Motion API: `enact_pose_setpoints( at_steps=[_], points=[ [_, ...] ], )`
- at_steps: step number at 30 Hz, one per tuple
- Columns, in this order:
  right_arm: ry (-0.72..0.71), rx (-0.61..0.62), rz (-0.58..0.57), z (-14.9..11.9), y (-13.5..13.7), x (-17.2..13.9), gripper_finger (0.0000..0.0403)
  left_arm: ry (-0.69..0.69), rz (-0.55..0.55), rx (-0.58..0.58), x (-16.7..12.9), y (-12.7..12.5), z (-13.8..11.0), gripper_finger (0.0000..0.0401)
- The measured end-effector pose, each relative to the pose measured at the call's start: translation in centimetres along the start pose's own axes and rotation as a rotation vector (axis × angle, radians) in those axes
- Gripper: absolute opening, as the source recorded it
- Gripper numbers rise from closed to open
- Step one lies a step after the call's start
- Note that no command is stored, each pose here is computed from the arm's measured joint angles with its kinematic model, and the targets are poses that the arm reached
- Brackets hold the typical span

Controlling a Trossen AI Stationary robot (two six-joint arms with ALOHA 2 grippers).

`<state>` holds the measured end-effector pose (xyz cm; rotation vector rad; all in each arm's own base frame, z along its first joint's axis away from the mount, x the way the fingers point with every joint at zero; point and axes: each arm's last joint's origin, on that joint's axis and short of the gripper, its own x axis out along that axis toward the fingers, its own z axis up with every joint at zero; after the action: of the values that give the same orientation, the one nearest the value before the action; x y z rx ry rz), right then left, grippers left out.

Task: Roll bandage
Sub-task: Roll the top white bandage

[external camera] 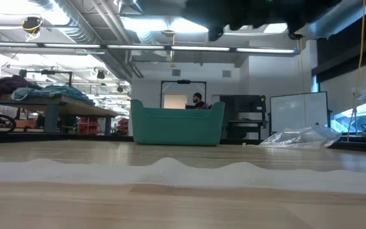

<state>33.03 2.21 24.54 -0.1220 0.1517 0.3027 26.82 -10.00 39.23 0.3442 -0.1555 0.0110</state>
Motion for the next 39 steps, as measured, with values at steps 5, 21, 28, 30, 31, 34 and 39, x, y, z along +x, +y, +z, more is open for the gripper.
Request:
enact_pose_setpoints(
  at_steps=[5, 21, 28, 30, 31, 34, 39],
  points=[
    [0.16, -0.051, -0.108, 1.2, 0.2, -3.0, 0.0122, -0.031, -0.02, 0.012, -0.6, -0.5, 0.8, 0.0054],
    [0.057, 0.058, -0.154, 3.1, 0.2, -4.4, 0.0141, 0.073, 0.098, 0.024, -0.5, -0.1, 0.0, 0.0054],
    [-0.029, 0.082, -0.073, 3.4, 0.2, -3.5, 0.0195, 0.11, 0.167, 0.003, -0.6, 0.1, -0.1, 0.0054],
    [-0.028, 0.079, -0.083, 2.9, 0.1, -2.9, 0.0203, 0.11, 0.167, 0.001, -0.6, 0.1, -0.1, 0.0054],
    [-0.037, 0.077, -0.084, 2.7, 0.0, -2.5, 0.0204, 0.109, 0.168, 0.0, -0.6, 0.1, -0.1, 0.0054],
    [-0.076, 0.069, -0.087, 2.0, -0.2, -1.4, 0.0206, 0.109, 0.168, 0.001, -0.6, 0.1, -0.1, 0.0054],
    [-0.103, 0.067, -0.107, 1.4, -0.4, -0.5, 0.0206, 0.117, 0.165, 0.007, -0.6, 0.1, -0.2, 0.0054]
  ],
)
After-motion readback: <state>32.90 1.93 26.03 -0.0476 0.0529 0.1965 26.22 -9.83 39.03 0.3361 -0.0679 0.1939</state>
